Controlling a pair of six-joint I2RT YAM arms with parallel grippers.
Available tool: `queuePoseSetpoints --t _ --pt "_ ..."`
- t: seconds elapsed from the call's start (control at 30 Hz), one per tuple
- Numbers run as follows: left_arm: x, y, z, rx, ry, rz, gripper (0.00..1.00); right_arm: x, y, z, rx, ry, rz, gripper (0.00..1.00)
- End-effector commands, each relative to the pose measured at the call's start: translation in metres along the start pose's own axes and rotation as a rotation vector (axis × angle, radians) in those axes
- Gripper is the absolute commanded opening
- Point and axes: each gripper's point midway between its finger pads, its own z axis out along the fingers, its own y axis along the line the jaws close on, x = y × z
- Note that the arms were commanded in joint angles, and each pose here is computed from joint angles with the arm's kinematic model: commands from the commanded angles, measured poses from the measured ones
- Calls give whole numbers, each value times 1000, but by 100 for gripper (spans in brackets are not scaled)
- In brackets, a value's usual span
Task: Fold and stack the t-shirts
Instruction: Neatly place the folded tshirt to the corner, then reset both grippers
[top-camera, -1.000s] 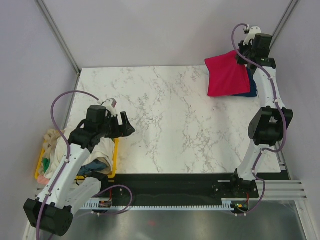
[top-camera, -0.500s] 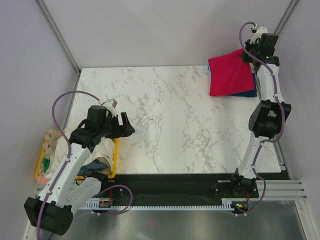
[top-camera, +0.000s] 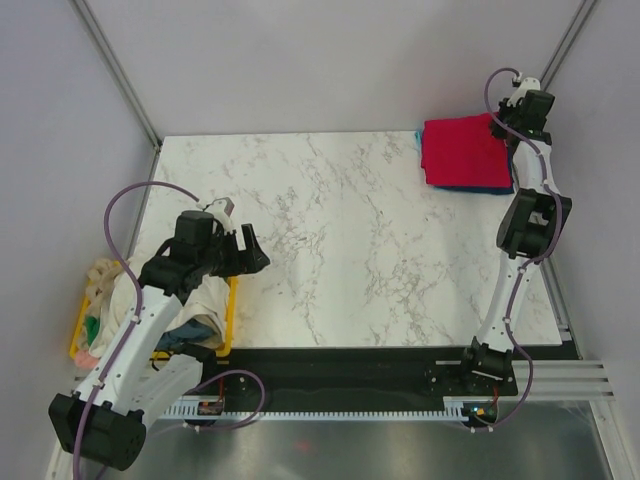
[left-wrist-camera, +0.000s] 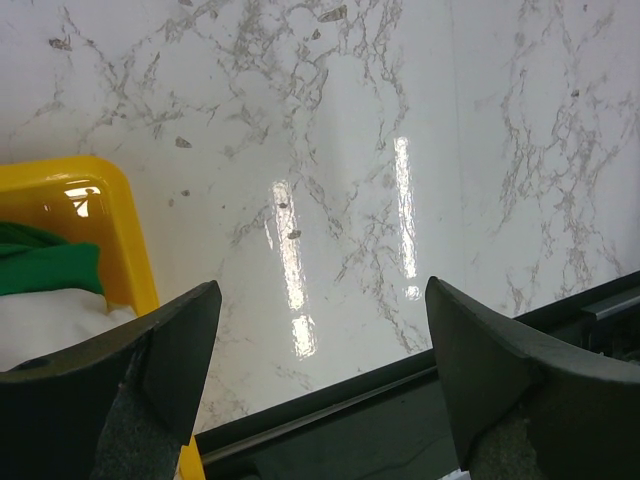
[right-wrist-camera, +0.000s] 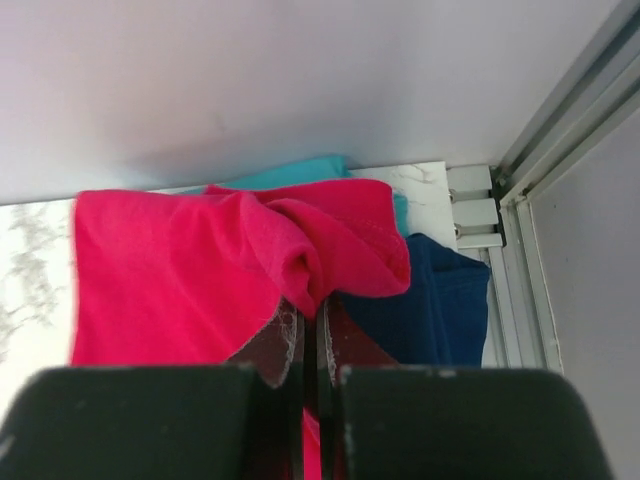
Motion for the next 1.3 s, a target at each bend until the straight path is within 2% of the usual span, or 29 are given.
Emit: queuePoseSetpoints --t 0.0,0.03,0.07,0.1,0.13,0.17,0.2,0.27,0.37,0.5,0.6,0.73,0.77,0.8,0.83,0.87,0.9,0.93,0.97,1.0,1.07,1.1,1.17,1.2,1.27 --pt "-8 3 2 -16 -33 14 90 -16 -16 20 67 -108 -14 8" --pt "-9 3 2 -18 -37 14 90 -7 -23 28 90 -102 17 14" --pt "-9 4 2 -18 -36 14 90 -7 -33 30 136 -113 32 31" --pt "-9 3 2 -16 -35 14 90 -18 -41 29 172 -146 52 39" --pt "-9 3 2 -16 -38 14 90 -9 -53 34 210 -139 87 48" --pt "-9 2 1 -11 -39 18 89 -12 -62 33 242 -157 123 74" --pt "-9 2 1 -12 -37 18 89 -18 -72 31 263 -186 208 83" --pt "-9 3 1 -12 -39 17 89 -25 -83 25 275 -212 278 93" --pt "-10 3 -1 -13 -49 18 89 -46 -86 8 277 -257 312 98" --pt "-12 3 -3 -14 -59 20 90 -80 -92 -26 332 -334 331 98" --pt "-13 2 -5 -13 -71 25 90 -102 -78 -52 292 -362 345 98" --pt "-16 1 -9 -9 -94 30 91 -104 -45 -78 181 -331 425 98" --pt "-16 1 -10 -9 -94 27 92 -100 -33 -82 136 -309 465 98" --pt "-16 0 -11 -6 -98 28 93 -77 -22 -82 123 -247 498 98" --pt "-17 0 -11 -6 -101 29 93 -88 -7 -102 101 -259 509 98" --pt "-18 0 -12 -2 -103 30 94 -82 7 -110 77 -234 529 98" --pt "-18 0 -13 -4 -105 29 95 -47 29 -108 67 -156 536 98" --pt "-21 -2 -16 0 -123 32 95 -58 47 -130 50 -179 529 98" --pt "-24 -2 -19 1 -136 33 96 -50 63 -136 33 -167 527 98" --pt "-26 -3 -21 6 -147 34 97 -20 97 -136 -4 -94 514 98" --pt "-38 -12 -33 32 -206 38 98 -16 136 -157 -65 -79 489 98" --pt "-50 -19 -43 50 -242 30 98 10 173 -162 -123 -14 458 98" --pt "-65 -41 -59 125 -273 -10 98 20 209 -186 -189 7 402 98" --pt "-84 -57 -78 173 -328 -13 98 47 235 -194 -234 58 381 98" --pt "-102 -79 -100 254 -372 -63 99 60 259 -214 -308 76 374 98"
